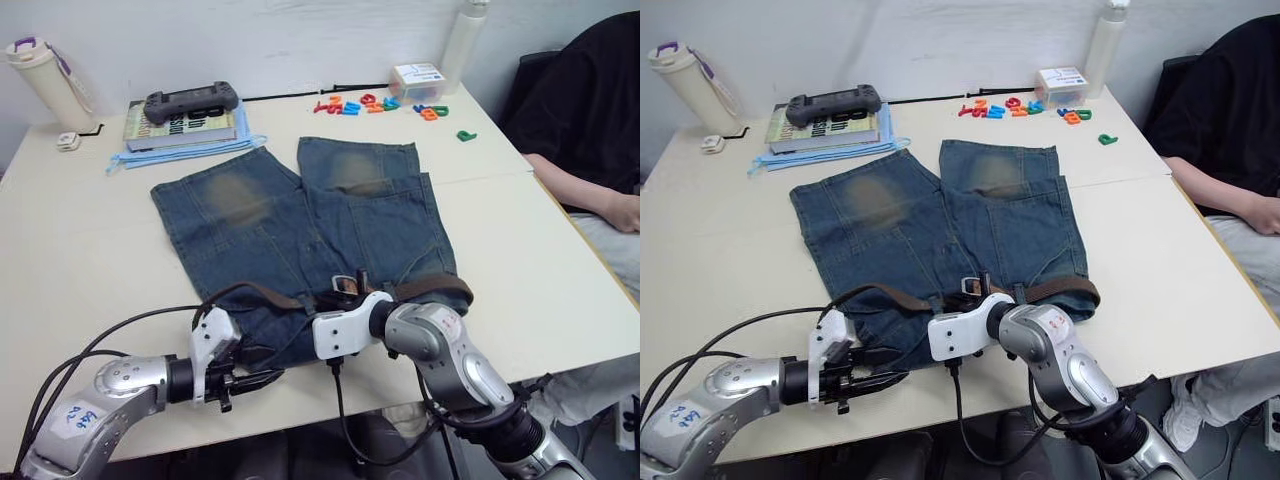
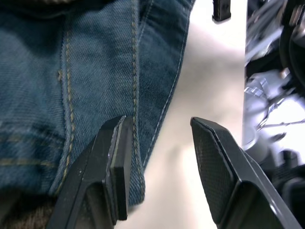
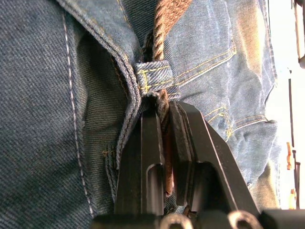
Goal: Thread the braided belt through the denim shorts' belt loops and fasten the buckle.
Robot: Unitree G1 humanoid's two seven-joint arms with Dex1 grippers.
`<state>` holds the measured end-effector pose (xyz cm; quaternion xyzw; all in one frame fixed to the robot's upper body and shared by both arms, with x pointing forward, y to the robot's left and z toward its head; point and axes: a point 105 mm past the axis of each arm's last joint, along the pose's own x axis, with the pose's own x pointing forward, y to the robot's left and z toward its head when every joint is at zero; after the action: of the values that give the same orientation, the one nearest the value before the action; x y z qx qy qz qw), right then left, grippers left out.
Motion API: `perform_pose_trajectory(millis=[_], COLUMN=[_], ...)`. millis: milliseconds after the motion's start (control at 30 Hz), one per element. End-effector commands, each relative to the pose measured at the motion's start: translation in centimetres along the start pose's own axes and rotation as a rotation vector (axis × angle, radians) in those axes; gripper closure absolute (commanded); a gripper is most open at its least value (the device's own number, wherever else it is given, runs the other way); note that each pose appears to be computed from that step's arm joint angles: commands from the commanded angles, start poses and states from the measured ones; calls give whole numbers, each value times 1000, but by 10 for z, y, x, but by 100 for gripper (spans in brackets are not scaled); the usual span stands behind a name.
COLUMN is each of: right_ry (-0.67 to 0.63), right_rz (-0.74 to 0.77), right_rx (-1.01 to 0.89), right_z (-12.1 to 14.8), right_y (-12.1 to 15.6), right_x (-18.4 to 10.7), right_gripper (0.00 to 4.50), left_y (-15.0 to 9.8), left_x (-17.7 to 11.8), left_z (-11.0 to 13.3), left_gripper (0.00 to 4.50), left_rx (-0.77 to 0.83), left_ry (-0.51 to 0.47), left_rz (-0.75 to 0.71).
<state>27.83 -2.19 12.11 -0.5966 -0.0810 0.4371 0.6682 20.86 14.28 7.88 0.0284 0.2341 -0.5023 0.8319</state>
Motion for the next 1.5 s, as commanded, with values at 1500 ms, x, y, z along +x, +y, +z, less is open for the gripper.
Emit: perform_pose_trajectory(millis=[1500], right_ry=[126], right_rz=[-391], right_rx=[-166], right_z=[-28], right_y=[-101], right_x=[-79], right_gripper=[450], left_y=[85], left_x=[-66], left_z=[-61], left_gripper=[226], left_rx=[165], left_ry=[275], left_rz=[221])
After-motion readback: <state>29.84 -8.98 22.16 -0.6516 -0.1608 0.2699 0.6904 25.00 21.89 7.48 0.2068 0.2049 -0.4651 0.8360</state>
